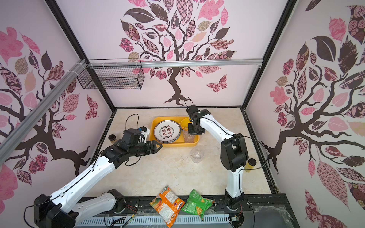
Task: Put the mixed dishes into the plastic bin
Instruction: 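Lower the cup onto the bin's cup with the right gripper while the left draws back, then open the right gripper and move it to the clear cup on the table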
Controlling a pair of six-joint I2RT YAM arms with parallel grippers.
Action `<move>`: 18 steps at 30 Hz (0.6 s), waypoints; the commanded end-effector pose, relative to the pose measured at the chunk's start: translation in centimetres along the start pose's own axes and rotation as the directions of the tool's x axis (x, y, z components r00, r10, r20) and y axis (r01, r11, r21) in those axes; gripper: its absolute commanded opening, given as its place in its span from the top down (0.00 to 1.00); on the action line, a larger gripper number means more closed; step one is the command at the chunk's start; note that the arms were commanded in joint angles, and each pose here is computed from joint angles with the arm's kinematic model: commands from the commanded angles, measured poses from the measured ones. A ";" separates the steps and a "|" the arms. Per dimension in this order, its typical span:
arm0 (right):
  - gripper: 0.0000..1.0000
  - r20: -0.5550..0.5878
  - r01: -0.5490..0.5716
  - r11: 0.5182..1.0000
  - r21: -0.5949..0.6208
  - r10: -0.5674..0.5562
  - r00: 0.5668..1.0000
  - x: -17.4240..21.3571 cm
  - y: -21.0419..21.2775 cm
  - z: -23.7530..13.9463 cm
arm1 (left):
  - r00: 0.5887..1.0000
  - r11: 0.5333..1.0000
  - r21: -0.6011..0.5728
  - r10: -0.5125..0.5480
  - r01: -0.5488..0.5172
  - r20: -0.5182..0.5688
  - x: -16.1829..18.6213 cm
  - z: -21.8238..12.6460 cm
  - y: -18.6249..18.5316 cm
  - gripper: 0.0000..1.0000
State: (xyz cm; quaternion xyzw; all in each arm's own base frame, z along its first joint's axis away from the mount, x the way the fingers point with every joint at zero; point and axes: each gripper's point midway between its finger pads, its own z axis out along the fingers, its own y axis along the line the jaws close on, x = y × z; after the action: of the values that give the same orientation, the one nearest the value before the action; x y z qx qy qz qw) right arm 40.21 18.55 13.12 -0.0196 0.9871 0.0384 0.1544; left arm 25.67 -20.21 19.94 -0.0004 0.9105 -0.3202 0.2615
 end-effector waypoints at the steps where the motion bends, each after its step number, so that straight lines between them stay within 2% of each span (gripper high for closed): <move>1: 0.70 0.047 -0.016 1.000 -0.015 0.016 0.999 -1.2 0.1 -2.3 | 1.000 1.000 0.000 -0.001 0.001 0.006 0.2 0.1 0.4 0.31; 11: 0.59 0.176 -0.039 0.998 -0.043 0.046 0.983 -1.4 -0.7 -7.6 | 0.999 0.998 0.053 0.037 -0.035 -0.034 0.4 0.1 -0.8 0.31; 18: 0.54 0.222 -0.044 0.992 -0.120 0.071 0.972 0.9 -1.0 -10.3 | 0.991 0.983 0.174 0.073 -0.053 -0.110 1.2 0.6 -3.1 0.32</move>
State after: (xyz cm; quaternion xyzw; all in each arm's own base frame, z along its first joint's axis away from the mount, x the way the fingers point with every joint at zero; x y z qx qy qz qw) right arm 37.50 17.04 21.75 -0.0007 0.9630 0.0847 0.2559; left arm 24.60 -21.86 19.38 0.0375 0.9080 -0.3535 0.2217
